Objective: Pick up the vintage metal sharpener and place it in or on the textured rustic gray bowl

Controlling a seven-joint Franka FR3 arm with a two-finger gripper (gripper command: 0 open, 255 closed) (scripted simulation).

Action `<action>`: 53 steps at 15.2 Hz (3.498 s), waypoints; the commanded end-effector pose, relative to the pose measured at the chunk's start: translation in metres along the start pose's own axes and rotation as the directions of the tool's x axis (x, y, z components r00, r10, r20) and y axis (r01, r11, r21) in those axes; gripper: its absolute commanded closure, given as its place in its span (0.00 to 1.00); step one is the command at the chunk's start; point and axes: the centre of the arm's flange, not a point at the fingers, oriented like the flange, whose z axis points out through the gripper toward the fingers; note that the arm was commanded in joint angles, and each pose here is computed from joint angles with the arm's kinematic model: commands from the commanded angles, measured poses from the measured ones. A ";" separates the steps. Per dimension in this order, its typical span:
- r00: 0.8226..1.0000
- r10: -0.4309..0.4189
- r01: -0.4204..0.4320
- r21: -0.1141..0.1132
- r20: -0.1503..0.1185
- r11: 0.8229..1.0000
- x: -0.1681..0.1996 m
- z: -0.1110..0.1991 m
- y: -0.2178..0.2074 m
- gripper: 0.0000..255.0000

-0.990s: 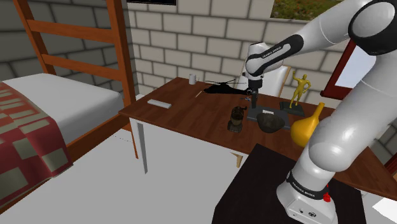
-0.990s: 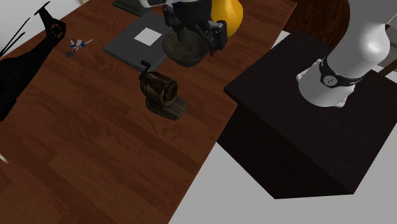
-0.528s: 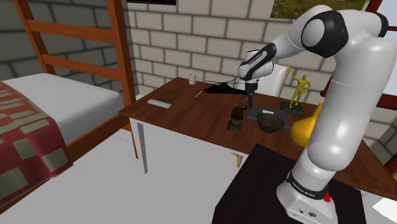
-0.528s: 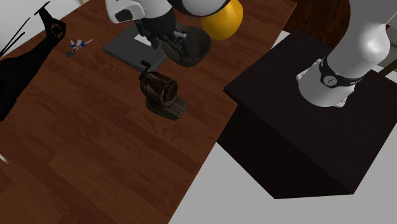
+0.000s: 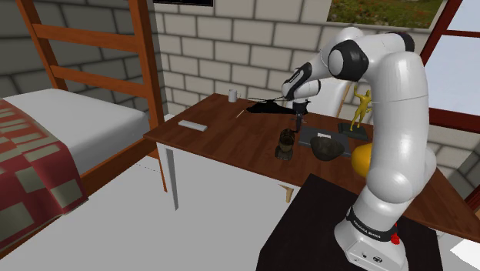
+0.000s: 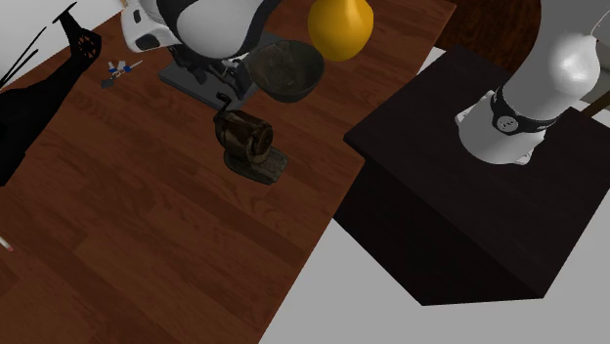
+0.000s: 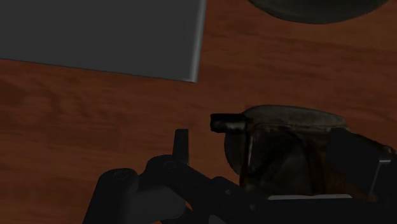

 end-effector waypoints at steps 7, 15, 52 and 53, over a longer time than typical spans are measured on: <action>1.000 -0.008 0.008 -0.001 -0.004 1.000 0.004 0.044 0.009 0.00; 1.000 -0.008 0.008 -0.001 -0.004 1.000 0.004 0.047 0.009 0.00; 1.000 -0.008 0.008 -0.001 -0.004 1.000 -0.019 -0.093 0.016 1.00; 1.000 -0.008 0.008 -0.001 -0.004 1.000 -0.020 -0.098 0.017 1.00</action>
